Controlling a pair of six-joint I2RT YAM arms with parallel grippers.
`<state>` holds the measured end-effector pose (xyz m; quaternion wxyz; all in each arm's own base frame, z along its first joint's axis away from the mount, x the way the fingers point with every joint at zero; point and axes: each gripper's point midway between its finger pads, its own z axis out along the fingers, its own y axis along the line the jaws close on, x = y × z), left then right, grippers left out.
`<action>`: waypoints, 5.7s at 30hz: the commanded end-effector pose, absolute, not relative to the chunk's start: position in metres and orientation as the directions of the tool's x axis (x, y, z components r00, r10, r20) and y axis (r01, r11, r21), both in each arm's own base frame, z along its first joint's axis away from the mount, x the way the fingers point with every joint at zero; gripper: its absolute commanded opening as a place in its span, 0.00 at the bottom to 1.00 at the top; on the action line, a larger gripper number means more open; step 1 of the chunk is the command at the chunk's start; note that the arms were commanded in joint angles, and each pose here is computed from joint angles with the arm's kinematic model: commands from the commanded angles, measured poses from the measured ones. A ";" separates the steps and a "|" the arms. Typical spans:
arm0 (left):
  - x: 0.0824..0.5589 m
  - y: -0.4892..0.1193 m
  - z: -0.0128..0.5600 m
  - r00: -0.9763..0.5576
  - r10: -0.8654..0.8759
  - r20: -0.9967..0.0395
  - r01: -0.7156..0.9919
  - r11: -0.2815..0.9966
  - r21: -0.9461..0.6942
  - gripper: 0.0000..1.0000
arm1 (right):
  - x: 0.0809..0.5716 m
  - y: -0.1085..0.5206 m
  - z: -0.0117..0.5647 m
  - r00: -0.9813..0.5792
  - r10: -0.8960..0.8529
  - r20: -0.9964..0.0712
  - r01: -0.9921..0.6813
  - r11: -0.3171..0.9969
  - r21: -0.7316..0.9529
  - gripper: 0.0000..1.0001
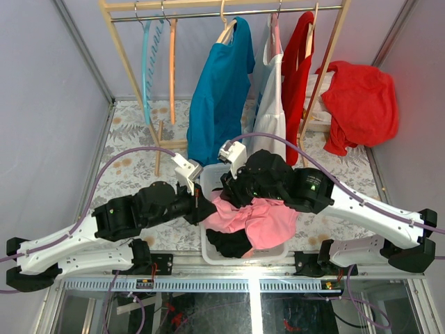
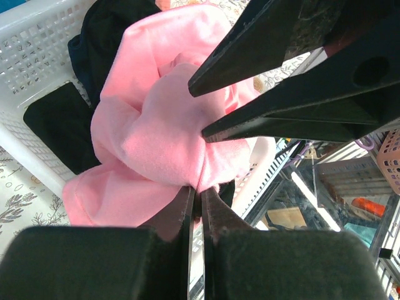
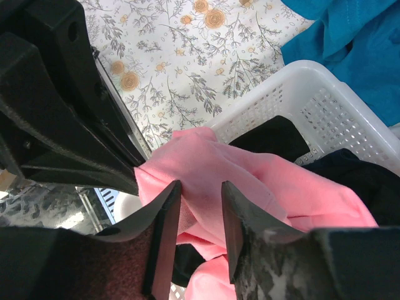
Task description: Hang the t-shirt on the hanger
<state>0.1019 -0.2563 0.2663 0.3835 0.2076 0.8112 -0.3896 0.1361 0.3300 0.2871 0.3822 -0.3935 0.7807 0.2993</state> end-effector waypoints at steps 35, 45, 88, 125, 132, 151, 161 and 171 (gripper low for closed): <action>0.103 -0.250 0.280 -0.603 -0.013 -0.798 0.631 0.604 -0.487 0.00 | 0.133 0.345 0.304 -0.361 -0.358 -0.861 -0.874 0.451 0.179 0.28; 0.109 -0.244 0.263 -0.615 -0.015 -0.788 0.590 0.654 -0.474 0.06 | 0.143 0.340 0.313 -0.370 -0.329 -0.869 -0.845 0.507 0.168 0.00; 0.109 -0.237 0.250 -0.612 -0.011 -0.791 0.584 0.668 -0.461 0.68 | 0.182 0.330 0.398 -0.347 -0.113 -0.931 -0.729 0.657 0.192 0.00; 0.126 -0.241 0.274 -0.582 -0.093 -0.808 0.525 0.715 -0.461 0.00 | 0.185 0.272 0.452 -0.288 0.040 -0.957 -0.669 0.707 0.231 0.00; 0.148 -0.199 0.380 -0.431 -0.299 -0.852 0.455 0.743 -0.491 0.00 | 0.191 0.261 0.499 -0.216 0.239 -0.947 -0.635 0.703 0.322 0.00; 0.172 -0.167 0.627 0.015 -0.515 -0.857 0.537 0.727 -0.428 0.00 | 0.192 0.252 0.657 0.096 0.538 -0.838 -0.720 0.619 0.314 0.00; 0.193 -0.192 0.503 -0.142 -0.392 -0.909 0.370 0.831 -0.416 0.00 | 0.193 0.232 0.542 -0.005 0.427 -0.904 -0.642 0.692 0.330 0.00; 0.192 -0.184 0.570 -0.057 -0.464 -0.884 0.415 0.794 -0.444 0.00 | 0.227 0.311 0.622 0.123 0.379 -0.917 -0.705 0.684 0.189 0.00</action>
